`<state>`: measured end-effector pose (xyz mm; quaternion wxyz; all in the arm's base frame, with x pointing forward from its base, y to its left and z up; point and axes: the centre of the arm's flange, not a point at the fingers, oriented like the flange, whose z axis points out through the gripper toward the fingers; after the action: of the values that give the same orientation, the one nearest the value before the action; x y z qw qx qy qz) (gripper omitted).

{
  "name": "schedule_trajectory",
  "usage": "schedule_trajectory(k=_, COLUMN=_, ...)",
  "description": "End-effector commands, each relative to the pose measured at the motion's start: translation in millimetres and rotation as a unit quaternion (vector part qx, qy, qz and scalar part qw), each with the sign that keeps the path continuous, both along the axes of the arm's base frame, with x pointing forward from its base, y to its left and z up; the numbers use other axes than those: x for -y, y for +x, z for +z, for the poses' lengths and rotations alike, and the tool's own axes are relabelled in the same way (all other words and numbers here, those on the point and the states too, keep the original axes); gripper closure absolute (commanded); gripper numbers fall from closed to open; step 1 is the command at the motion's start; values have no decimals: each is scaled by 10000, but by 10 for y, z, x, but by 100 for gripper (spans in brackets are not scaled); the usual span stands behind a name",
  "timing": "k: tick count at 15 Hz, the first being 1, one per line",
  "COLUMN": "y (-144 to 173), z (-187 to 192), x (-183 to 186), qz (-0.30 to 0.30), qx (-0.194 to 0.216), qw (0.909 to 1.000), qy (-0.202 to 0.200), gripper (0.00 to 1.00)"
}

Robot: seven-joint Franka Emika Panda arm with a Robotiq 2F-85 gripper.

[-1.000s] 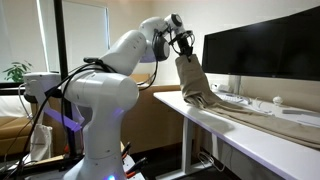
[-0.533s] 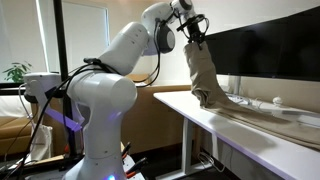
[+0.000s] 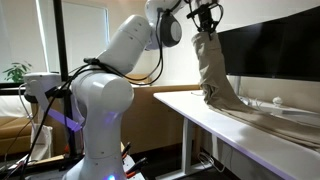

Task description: Fold the trousers on the table

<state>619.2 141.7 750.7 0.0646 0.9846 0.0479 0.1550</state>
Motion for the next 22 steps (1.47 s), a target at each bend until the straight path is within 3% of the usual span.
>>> schedule_trajectory(k=1, y=-274, z=-169, x=434, qz=-52, qx=351, qw=9977, qy=576, gripper=94)
schedule_trajectory(k=7, y=-248, z=-250, x=1005, qz=-347, qx=397, qw=9918, qy=1168, gripper=94)
schedule_trajectory(k=9, y=-412, z=-187, x=1270, qz=-374, qx=372, qw=9879, qy=1460, gripper=94)
schedule_trajectory(k=15, y=-559, z=7, x=1980, qz=-546, qx=579, qw=9718, qy=2220, gripper=94)
schedule_trajectory(k=22, y=-705, z=-37, x=2884, qz=-923, qx=661, qw=9491, qy=2939, gripper=94)
